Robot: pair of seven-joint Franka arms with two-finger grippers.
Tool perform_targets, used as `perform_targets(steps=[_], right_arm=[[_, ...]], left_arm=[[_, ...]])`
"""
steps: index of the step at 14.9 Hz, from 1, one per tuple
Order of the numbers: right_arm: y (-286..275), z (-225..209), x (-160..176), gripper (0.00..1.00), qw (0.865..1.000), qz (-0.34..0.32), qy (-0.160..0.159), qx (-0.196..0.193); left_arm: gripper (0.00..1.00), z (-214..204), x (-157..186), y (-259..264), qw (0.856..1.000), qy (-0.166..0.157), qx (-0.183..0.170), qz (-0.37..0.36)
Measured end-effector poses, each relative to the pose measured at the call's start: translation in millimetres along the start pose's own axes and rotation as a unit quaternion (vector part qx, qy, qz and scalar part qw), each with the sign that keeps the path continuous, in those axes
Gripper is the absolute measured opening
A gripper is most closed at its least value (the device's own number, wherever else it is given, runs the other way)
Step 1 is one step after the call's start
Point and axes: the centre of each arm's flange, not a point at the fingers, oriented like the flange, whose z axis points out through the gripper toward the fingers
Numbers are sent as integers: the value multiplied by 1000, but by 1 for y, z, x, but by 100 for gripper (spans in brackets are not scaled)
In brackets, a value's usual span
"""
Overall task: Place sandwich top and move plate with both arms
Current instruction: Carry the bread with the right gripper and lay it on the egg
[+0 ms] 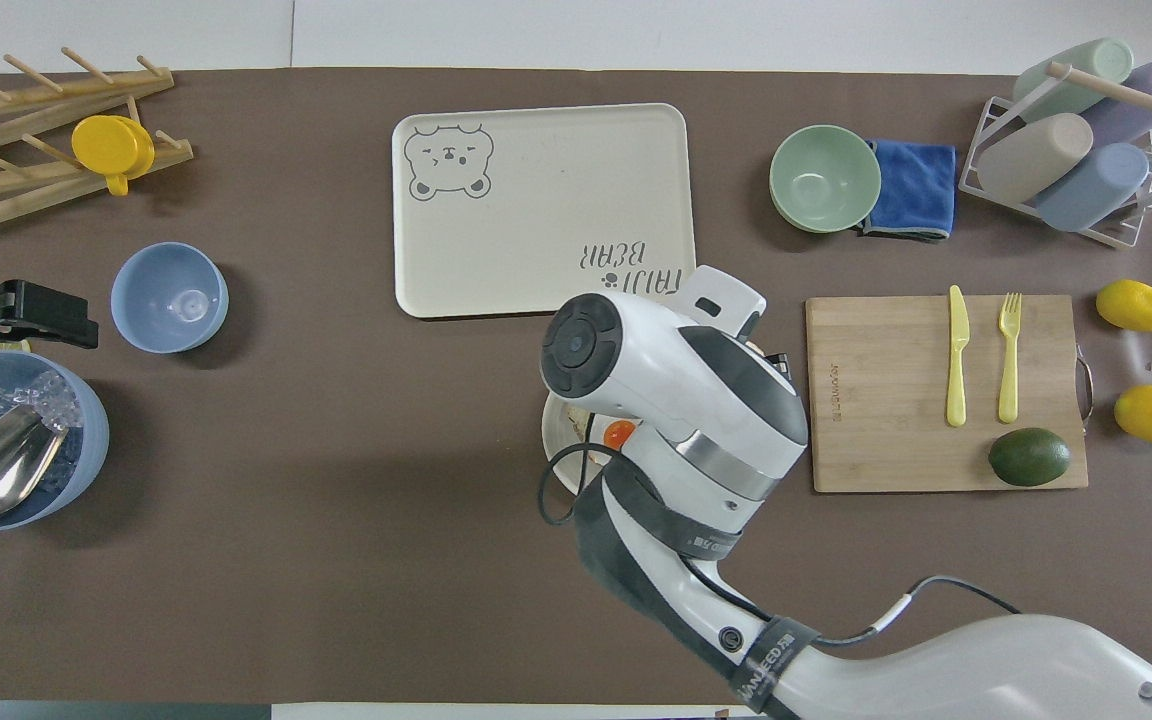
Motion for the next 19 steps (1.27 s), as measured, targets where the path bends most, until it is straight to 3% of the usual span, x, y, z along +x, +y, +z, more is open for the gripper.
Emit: perform_targets(steps=[4, 19], right_arm=[[-53, -23, -18, 9, 999, -42, 20, 6], [-107, 14, -30, 9, 996, -21, 53, 64]], left_arm=[[100, 0, 0, 0, 1000, 0, 0, 0], [100, 0, 0, 0, 1000, 0, 0, 0]])
